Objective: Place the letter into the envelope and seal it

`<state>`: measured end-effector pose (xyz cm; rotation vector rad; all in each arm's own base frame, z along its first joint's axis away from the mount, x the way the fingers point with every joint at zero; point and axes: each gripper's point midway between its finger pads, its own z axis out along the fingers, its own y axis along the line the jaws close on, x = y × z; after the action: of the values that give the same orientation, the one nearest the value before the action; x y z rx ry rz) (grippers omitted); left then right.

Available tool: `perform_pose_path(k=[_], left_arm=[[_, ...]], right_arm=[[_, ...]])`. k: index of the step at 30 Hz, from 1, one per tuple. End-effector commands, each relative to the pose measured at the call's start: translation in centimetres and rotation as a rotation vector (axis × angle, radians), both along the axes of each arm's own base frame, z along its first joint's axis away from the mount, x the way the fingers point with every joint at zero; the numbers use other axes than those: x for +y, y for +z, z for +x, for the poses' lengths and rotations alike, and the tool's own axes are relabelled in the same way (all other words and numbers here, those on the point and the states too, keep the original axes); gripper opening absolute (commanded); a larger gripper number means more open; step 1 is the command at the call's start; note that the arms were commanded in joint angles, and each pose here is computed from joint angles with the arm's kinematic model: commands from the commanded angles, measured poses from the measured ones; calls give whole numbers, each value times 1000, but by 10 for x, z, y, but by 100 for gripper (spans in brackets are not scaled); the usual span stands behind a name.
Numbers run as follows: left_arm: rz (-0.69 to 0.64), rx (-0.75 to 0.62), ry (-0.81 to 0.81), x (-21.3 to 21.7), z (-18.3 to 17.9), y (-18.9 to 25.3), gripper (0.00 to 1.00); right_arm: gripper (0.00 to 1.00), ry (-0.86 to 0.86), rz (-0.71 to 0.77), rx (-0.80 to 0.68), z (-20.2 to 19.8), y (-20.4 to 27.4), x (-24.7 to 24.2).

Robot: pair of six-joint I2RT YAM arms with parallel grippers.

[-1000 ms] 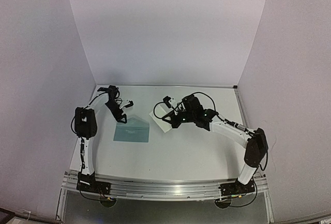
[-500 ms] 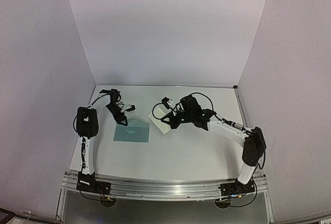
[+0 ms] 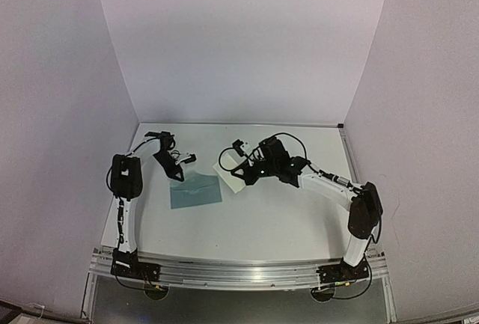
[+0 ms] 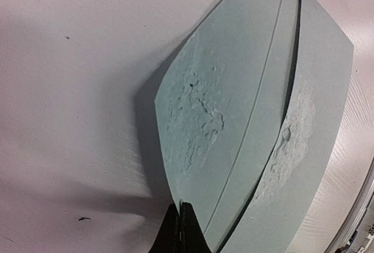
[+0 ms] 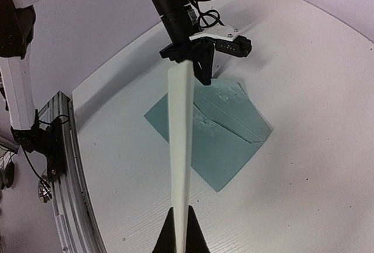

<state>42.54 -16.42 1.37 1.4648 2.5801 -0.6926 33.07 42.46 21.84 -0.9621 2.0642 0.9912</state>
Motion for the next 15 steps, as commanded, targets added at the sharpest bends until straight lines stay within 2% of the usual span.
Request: perform_pose_path(k=[1, 6, 10, 15], left_arm=[[-44, -76, 37, -8, 2, 50, 0], [-129, -184, 1, -19, -10, 116, 0], [-148, -266, -120, -35, -41, 160, 0], [-134, -360, -259, -50, -78, 203, 0]], right_arm=[[0, 10, 60, -15, 1, 26, 9], [0, 77, 133, -128, -6, 57, 12], [0, 175, 172, -343, -19, 81, 19], [0, 271, 101, -632, -36, 97, 27]])
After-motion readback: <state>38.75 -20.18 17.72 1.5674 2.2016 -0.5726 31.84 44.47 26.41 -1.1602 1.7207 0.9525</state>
